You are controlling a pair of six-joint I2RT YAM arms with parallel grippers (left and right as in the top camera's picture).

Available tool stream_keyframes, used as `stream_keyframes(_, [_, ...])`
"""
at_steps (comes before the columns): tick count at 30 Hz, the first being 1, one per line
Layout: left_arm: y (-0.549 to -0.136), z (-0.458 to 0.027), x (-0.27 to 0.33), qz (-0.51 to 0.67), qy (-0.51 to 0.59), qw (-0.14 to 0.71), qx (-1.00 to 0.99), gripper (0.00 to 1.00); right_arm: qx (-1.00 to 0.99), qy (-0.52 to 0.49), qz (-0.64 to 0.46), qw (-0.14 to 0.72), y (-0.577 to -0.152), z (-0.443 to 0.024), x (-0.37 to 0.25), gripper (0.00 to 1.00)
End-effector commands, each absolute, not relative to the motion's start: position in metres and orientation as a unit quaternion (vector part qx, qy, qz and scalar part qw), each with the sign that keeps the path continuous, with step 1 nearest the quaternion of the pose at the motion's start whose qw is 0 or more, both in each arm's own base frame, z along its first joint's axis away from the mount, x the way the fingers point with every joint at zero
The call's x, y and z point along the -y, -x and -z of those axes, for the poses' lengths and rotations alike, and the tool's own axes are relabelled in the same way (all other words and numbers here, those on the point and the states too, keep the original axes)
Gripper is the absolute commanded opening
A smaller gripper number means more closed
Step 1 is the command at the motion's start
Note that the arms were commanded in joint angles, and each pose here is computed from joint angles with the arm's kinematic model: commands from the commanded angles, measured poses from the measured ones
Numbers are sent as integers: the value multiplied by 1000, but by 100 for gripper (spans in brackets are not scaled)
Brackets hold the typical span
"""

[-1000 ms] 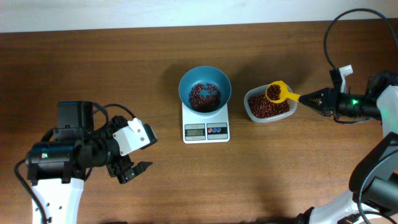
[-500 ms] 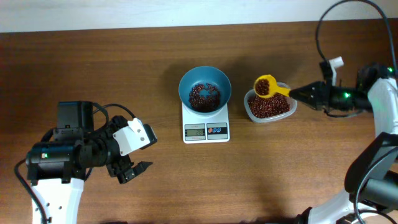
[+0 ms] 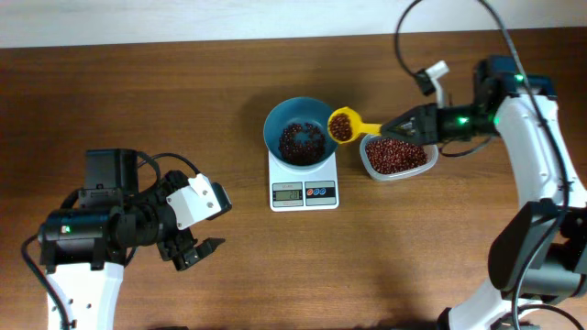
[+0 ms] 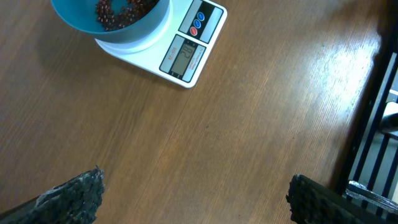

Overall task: Scoop item into bowl and weigh 50g on scale
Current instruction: 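Carry the scoop left over the teal bowl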

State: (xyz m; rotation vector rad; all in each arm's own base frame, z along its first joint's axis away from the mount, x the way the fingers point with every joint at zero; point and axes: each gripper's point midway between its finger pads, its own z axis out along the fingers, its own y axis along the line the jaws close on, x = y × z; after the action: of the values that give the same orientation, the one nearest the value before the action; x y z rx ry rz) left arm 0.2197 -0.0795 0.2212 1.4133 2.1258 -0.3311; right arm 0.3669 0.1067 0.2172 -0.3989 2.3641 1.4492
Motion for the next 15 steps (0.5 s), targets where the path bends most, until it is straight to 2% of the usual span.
stream_keyframes(1, [-221,-230,79,114,-533,293,-786,98,-828,189,-497,178,-368,-221,-130,4])
stream_keyframes(11, [-221,-230,79,114,-533,293,-786,98,-816,258,-467,221,-387,-220,-167,4])
stream_keyframes(15, [-221,-230,79,114,-533,293,-786,98,-841,267,-411,228,-397,-205,-164,4])
